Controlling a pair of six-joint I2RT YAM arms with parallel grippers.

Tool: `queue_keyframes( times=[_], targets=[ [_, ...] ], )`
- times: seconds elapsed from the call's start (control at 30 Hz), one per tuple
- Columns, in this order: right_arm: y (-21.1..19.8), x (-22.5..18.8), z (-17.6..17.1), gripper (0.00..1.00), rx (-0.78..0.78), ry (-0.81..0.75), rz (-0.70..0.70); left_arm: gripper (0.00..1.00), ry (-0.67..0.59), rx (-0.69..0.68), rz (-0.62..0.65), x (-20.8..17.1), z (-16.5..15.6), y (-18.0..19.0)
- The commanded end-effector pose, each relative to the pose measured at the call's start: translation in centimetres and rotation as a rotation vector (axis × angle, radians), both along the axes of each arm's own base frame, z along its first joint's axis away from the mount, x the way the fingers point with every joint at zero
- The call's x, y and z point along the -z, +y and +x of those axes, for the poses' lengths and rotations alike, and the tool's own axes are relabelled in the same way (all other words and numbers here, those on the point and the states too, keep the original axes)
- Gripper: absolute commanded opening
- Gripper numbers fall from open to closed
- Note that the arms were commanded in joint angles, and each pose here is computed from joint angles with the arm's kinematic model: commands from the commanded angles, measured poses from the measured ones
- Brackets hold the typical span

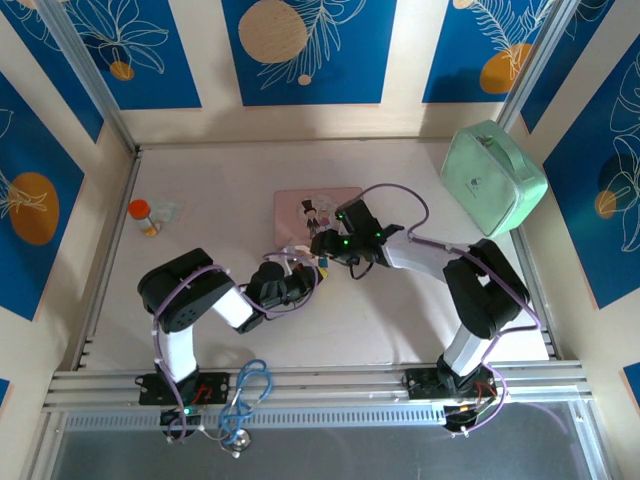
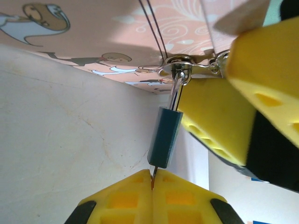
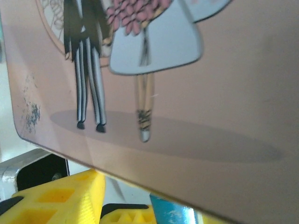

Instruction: Unlock a padlock with a key

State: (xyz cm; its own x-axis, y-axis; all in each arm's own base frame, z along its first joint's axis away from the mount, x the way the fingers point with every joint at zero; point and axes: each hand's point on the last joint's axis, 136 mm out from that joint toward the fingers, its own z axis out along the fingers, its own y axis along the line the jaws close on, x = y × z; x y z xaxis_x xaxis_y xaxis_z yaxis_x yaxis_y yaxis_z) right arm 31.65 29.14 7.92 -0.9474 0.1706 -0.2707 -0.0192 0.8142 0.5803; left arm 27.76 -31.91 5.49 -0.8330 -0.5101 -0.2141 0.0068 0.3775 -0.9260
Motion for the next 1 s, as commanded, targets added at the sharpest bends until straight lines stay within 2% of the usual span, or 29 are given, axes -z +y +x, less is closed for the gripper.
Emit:
queue_keyframes(
  times=[0.0, 0.3, 0.77, 0.97],
  targets=[
    [-1.7, 2.0, -1.9, 0.55, -0.037, 0.091, -0.217, 0.00, -0.037, -0.003, -0.023, -1.3, 0.7, -0.1],
    [-2.5, 2.5, -2.5, 0.58, -0.024, 0.149, -0.342, 0.00, -0.043, -0.005, -0.022, -1.5, 0.7, 0.0],
    [-0.1, 2.2, -2.1, 0.54, -0.091, 0.118, -0.270, 0.00, -0.047, -0.007, -0.036, -1.5, 0.7, 0.0],
    [0.6, 2.1, -1.7, 0.50, -0.099, 0.103, -0.238, 0.00, -0.046, -0.007, -0.035, -1.4, 0.7, 0.1]
  ],
)
